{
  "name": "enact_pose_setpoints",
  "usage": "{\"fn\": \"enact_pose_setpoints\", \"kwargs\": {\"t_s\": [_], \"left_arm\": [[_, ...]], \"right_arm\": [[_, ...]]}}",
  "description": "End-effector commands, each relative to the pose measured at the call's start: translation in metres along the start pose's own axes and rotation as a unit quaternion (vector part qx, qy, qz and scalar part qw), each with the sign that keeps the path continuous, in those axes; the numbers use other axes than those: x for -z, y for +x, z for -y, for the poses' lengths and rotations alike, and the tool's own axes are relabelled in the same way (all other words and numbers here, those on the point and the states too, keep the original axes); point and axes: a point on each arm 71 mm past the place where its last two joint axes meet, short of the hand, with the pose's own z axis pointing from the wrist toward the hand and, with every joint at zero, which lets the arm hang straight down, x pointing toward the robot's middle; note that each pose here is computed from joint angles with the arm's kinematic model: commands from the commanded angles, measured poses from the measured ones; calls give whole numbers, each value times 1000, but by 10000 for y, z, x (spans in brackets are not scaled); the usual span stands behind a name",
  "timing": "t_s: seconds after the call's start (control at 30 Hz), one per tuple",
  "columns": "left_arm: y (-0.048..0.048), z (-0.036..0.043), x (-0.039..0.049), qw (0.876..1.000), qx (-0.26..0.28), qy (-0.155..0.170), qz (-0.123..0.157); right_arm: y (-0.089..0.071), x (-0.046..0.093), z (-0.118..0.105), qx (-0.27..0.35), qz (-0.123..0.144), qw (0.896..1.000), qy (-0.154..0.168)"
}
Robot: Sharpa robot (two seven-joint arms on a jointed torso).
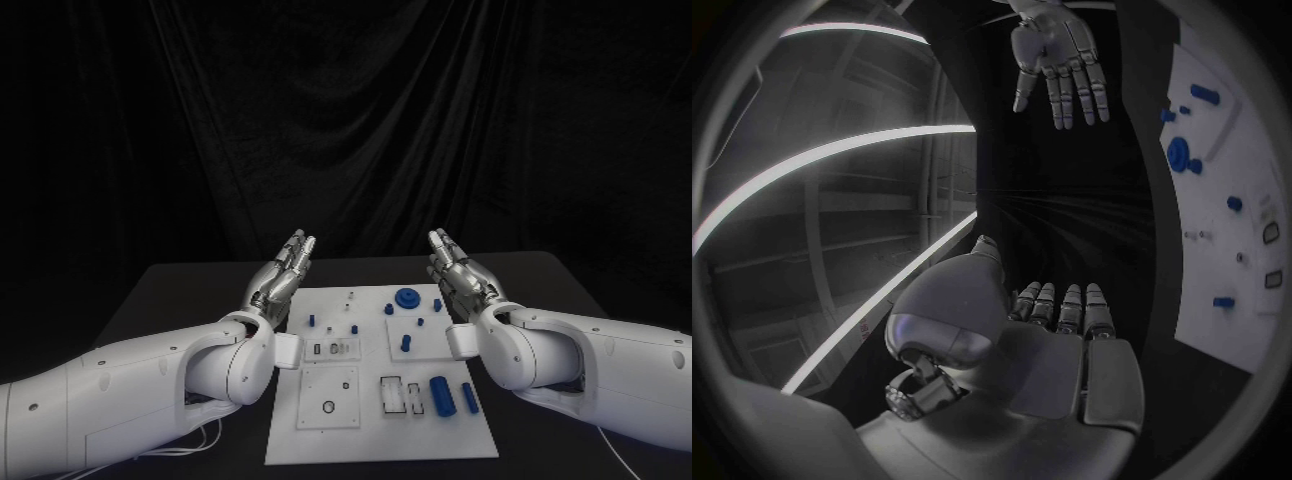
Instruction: Assemble the parts on the task board
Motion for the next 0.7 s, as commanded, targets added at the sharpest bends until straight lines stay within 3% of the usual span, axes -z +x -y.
{"fn": "enact_pose_setpoints", "kwargs": {"t_s": [0.03, 0.23, 0.4, 0.43, 0.7], "left_arm": [[122, 83, 28, 991, 98, 37, -79], [162, 85, 73, 984, 136, 42, -111], [170, 86, 84, 981, 146, 44, -118], [27, 94, 17, 975, 104, 74, -184], [-81, 104, 25, 976, 93, 79, -179]], "right_arm": [[74, 25, 35, -88, -56, 993, 48], [75, 42, 47, -102, -67, 991, 58], [75, 42, 47, -102, -67, 991, 58], [-99, 67, -10, -70, -89, 993, 31], [-206, 105, -40, -56, -104, 993, 23]]}}
